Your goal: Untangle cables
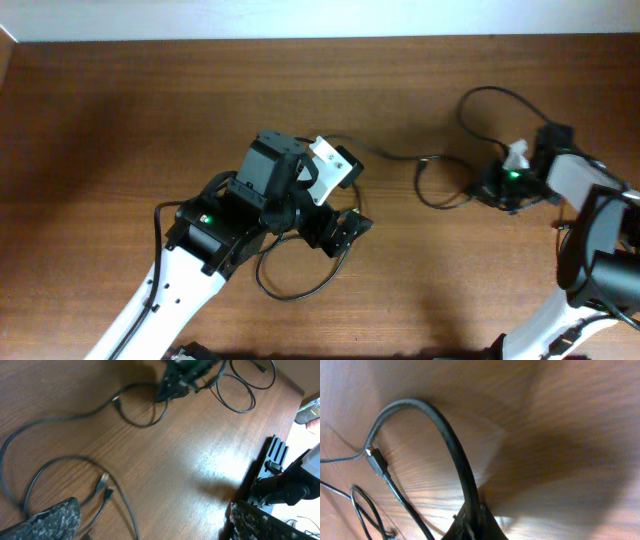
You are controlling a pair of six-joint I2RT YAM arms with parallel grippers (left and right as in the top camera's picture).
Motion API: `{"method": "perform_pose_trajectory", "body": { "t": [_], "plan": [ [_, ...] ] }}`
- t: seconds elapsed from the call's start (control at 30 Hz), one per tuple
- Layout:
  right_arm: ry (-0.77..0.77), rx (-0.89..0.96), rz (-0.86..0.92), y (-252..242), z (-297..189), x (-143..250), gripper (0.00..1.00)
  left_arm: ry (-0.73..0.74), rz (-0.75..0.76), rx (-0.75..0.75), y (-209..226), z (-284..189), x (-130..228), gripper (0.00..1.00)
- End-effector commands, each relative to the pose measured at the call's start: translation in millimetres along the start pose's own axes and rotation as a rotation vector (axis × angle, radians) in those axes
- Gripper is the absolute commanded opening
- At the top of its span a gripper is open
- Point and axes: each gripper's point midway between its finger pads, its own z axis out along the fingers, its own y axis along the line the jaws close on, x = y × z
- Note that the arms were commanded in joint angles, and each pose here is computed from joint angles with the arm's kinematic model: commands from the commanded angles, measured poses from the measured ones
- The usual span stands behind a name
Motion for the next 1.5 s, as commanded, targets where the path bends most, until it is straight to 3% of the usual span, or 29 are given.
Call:
{"method": "perform_pose_trajectory", "body": {
  "t": [0.0,0.13,0.17,0.23,0.3,0.47,0.53,0.63,0.7,0.77,0.9,1.17,1.47],
  "plan": [
    [0.037,0.264,0.106,-92,-2,13,0.04,-0.012,-0.001,0.001,-2,-2,-5,0.99],
    [0.057,0.271,0.144,-101,-8,19,0.06,-0.012,-0.001,0.001,-2,-2,-5,0.99],
    [0.068,0.273,0.140,-99,-7,22,0.21,-0.012,-0.001,0.001,-2,-2,-5,0.99],
    [0.086,0.258,0.030,-92,-3,23,0.82,-0.012,-0.001,0.001,-2,-2,-5,0.99],
    [0.084,0.272,0.007,-92,-2,22,0.96,-0.012,-0.001,0.001,-2,-2,-5,0.99],
    [0.023,0.207,0.045,-77,-3,3,1.00,-0.012,-0.001,0.001,-2,-2,-5,0.99],
    [-0.023,0.180,-0.061,-58,-14,-14,1.00,-0.012,-0.001,0.001,-2,-2,-5,0.99],
    [-0.030,0.152,-0.403,-7,-27,-29,1.00,-0.012,-0.001,0.001,-2,-2,-5,0.99],
    [-0.006,0.123,-0.702,34,-16,-23,0.99,-0.012,-0.001,0.001,-2,-2,-5,0.99],
    [-0.005,0.114,-0.889,57,-5,-19,0.99,-0.012,0.000,0.001,-2,-2,-5,0.99],
    [-0.178,0.063,-1.195,137,23,-27,0.99,-0.012,-0.001,0.001,-2,-2,-5,0.99],
    [-0.331,0.055,-1.332,184,31,-37,0.99,-0.012,-0.001,0.001,-2,-2,-5,0.99],
    [-0.255,-0.068,-1.446,211,76,7,0.99,-0.012,-0.001,0.001,-2,-2,-5,0.99]
  ]
}}
